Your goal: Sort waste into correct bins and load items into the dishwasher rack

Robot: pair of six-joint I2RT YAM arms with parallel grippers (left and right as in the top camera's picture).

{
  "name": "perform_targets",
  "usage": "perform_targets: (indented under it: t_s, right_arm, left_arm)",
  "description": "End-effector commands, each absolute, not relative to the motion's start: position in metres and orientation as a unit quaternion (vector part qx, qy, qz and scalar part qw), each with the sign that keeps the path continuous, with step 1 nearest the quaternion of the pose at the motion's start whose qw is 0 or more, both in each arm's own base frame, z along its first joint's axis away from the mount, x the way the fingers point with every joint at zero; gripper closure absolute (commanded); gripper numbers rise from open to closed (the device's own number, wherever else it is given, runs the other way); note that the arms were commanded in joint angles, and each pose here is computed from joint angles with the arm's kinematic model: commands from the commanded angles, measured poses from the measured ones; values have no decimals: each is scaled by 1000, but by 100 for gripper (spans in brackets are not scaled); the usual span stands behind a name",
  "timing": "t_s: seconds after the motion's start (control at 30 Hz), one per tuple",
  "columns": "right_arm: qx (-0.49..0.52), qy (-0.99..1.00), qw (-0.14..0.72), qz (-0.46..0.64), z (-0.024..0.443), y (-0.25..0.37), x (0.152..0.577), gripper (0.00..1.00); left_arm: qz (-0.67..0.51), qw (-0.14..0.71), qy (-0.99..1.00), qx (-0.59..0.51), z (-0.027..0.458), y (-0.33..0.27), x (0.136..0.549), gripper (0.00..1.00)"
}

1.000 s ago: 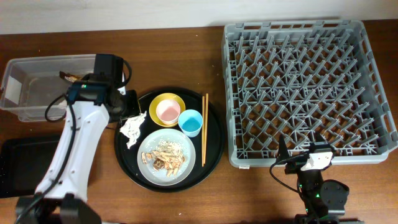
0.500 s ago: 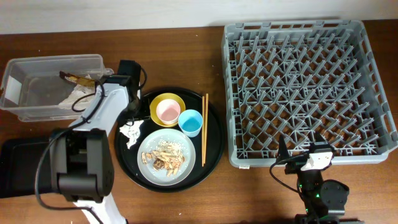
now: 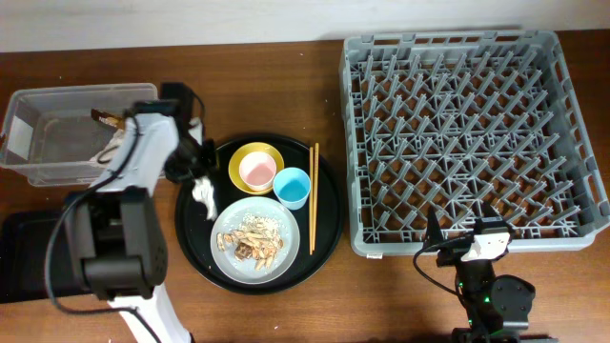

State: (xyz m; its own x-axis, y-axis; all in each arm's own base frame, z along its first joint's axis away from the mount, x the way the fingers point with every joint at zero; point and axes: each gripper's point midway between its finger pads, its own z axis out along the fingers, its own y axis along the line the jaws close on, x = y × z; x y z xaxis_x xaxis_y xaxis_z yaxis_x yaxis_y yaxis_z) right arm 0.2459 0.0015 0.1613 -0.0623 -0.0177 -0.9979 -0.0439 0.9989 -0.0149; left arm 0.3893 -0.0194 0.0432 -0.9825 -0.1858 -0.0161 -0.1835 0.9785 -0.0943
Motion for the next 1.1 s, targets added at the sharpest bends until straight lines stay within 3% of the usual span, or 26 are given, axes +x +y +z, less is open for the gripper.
perform_targets:
  t_s: [0.0,0.23,0.37,0.4,0.43,0.53,0.6,0.67,0.77,0.8,0.93,0.97,1.03,1.07]
  right_arm:
    - [-18,729,684,10,159,0,246,2]
    - [-18,729,684,10,159,0,246,1]
    - [-18,729,684,10,159,0,246,2]
    - [-18,729,684,10,159,0,246,2]
    - [-18,729,684,10,159,0,246,2]
    - [-18,729,684,10,159,0,246,2]
    - [-18,729,684,10,159,0,246,2]
    - [-18,729,684,10,159,0,246,2]
    - [-18,729,684,10,159,0,246,2]
    - [-18,729,684,10,159,0,246,2]
    - [-18,729,684,10,159,0,246,2]
    - [-18,729,684,10,159,0,246,2]
    - [-18,729,684,10,159,0,246,2]
    - [-18,729,684,10,159,0,246,2]
  left_arm:
    - [-139,132,976,-108,133,-24,430,100]
    - [-143,306,916,-218,195,57,493,100]
    - [-31,365,886,-284,205,139,498,99]
    - [-8,367,881,-297,205,152,495,95]
    - [8,366,878,-307,204,162,492,67]
    - [30,363,873,-326,202,182,485,62]
    - [27,358,874,-326,201,181,483,49]
    - [-4,347,883,-316,200,168,480,49]
    - [-34,335,885,-323,223,156,454,58]
    - [-32,336,881,-332,235,157,442,62]
    - [-19,332,868,-370,282,164,368,61]
    - [-11,323,864,-385,288,168,346,57]
    - [2,305,858,-413,291,176,316,1]
    - [4,294,857,-424,290,179,305,1]
